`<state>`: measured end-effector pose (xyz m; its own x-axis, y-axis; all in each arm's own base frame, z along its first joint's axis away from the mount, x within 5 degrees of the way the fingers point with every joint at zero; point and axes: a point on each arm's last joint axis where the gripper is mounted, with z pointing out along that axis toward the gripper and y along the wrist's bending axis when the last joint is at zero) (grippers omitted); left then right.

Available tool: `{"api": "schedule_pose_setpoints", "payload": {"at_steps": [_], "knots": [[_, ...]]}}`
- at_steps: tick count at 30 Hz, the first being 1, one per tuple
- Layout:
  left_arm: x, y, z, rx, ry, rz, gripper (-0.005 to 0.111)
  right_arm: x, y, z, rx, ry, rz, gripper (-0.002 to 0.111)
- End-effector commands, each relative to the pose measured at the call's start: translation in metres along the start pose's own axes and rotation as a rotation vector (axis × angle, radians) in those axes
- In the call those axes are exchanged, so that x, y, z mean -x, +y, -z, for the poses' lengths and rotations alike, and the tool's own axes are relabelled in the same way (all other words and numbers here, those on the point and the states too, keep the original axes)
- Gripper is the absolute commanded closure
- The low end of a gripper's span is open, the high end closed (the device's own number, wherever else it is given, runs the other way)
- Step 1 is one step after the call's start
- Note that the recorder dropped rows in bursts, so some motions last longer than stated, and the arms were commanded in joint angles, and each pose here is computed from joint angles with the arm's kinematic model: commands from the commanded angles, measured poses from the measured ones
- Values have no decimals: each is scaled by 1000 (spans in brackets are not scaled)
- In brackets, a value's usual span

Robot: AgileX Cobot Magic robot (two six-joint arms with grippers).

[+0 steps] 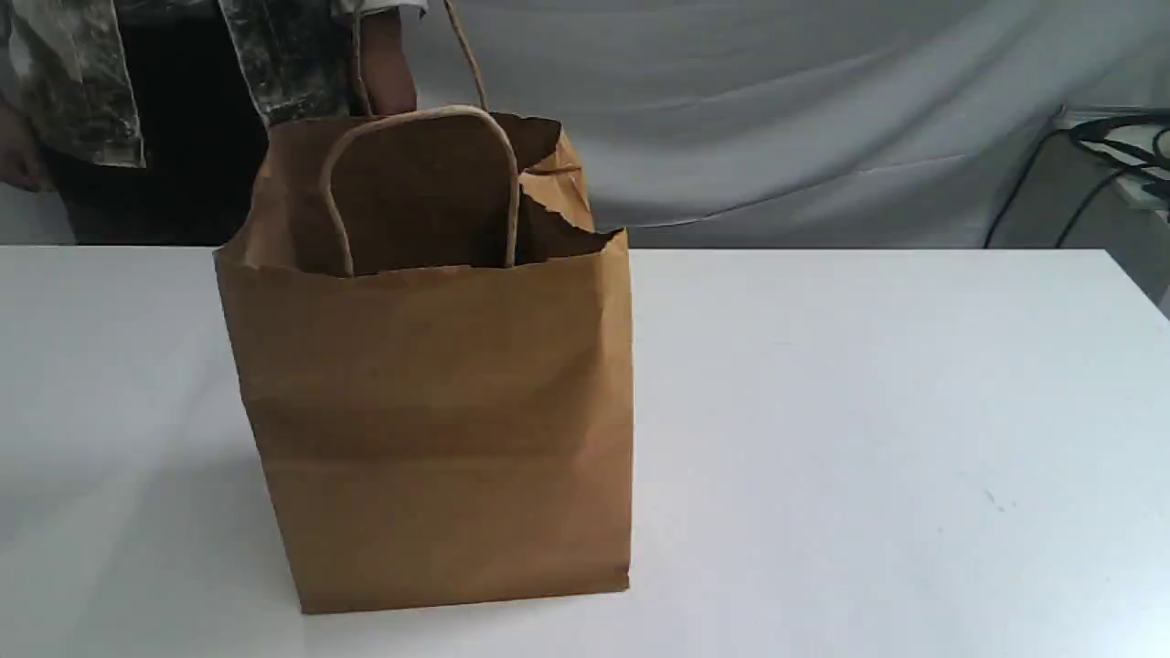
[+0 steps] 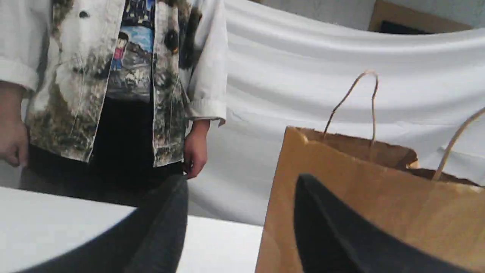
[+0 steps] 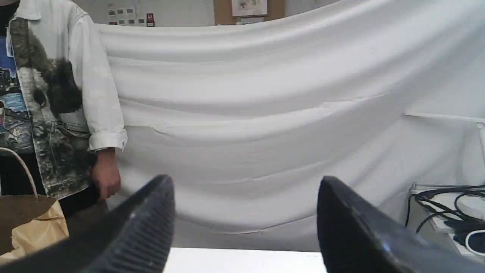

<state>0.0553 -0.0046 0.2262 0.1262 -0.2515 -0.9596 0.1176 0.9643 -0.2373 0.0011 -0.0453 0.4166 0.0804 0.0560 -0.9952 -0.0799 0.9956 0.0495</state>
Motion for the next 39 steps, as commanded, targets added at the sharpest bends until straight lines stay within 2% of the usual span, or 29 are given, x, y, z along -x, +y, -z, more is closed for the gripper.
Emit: {"api": "schedule_pose_setpoints", "payload": {"at_steps": [1, 4, 14, 23, 27, 34, 36, 39], "knots": [[-9, 4, 1, 33, 18, 40, 61, -2, 0, -1, -8, 8, 3, 53], [-12, 6, 1, 66, 48, 69, 61, -2, 0, -1, -8, 8, 3, 53], [-23, 12, 3, 161, 160, 41, 61, -2, 1, -1, -6, 9, 5, 53], [-23, 12, 3, 161, 159, 52, 61, -2, 1, -1, -6, 9, 5, 53], [-22, 13, 3, 162, 163, -23, 61, -2, 1, -1, -6, 9, 1, 53], [-23, 13, 3, 163, 169, -31, 61, -2, 1, -1, -6, 9, 1, 53], [-25, 13, 4, 169, 189, -34, 69, -2, 1, -1, -6, 9, 1, 53], [-27, 14, 5, 175, 219, -46, 99, -2, 1, -1, -6, 9, 1, 53]]}}
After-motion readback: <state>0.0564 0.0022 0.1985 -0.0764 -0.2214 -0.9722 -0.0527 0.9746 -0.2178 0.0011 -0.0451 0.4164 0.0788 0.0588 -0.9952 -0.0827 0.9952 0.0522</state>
